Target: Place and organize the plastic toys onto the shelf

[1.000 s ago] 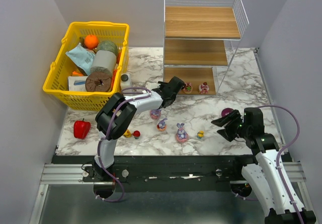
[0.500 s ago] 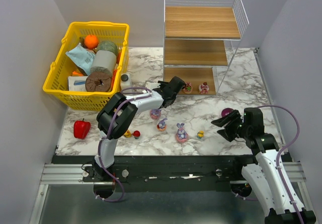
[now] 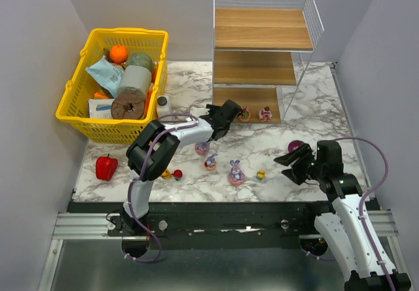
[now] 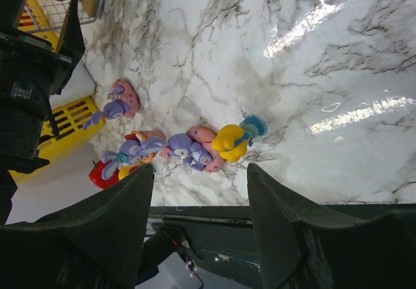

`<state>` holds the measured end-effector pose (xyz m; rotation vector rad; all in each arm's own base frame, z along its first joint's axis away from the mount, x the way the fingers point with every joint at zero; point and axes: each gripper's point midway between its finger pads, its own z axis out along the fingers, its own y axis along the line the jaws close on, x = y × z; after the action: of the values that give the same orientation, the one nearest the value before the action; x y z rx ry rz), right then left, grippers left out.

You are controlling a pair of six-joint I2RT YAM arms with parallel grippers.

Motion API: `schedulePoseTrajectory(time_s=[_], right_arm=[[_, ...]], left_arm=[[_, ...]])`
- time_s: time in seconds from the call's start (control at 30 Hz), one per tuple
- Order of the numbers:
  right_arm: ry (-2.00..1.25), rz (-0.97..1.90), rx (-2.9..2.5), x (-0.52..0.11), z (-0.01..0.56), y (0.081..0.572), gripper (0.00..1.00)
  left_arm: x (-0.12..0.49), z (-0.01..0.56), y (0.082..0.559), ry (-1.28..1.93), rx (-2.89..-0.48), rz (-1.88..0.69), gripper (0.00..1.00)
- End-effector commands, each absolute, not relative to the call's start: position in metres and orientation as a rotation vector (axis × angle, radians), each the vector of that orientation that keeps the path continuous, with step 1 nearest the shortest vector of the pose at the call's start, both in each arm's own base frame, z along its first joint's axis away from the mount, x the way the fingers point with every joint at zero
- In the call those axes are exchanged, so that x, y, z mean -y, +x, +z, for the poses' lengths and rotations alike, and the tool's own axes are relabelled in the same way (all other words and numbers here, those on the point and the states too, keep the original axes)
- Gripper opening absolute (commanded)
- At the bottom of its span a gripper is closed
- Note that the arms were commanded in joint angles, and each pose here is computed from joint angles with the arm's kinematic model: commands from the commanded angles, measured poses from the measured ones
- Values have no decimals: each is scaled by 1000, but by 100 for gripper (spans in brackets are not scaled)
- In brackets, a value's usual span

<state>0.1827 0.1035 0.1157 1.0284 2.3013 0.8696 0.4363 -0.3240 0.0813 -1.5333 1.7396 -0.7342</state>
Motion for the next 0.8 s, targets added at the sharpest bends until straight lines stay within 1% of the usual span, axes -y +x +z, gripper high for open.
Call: schedulePoseTrajectory(time_s=[0.0,0.4,0.77], right_arm=[[1005,893,-2312,-106,114,180,67],[1006,917,-2319,-109,110,178,67],[1002,937,-2318,-111,109,179,67]], left_arm=[[316,79,447,-1627,-1635,-748,58],[310,88,449,-1615,-1610,-764,66],[304,94,445,-1606,-1591,-778,65]])
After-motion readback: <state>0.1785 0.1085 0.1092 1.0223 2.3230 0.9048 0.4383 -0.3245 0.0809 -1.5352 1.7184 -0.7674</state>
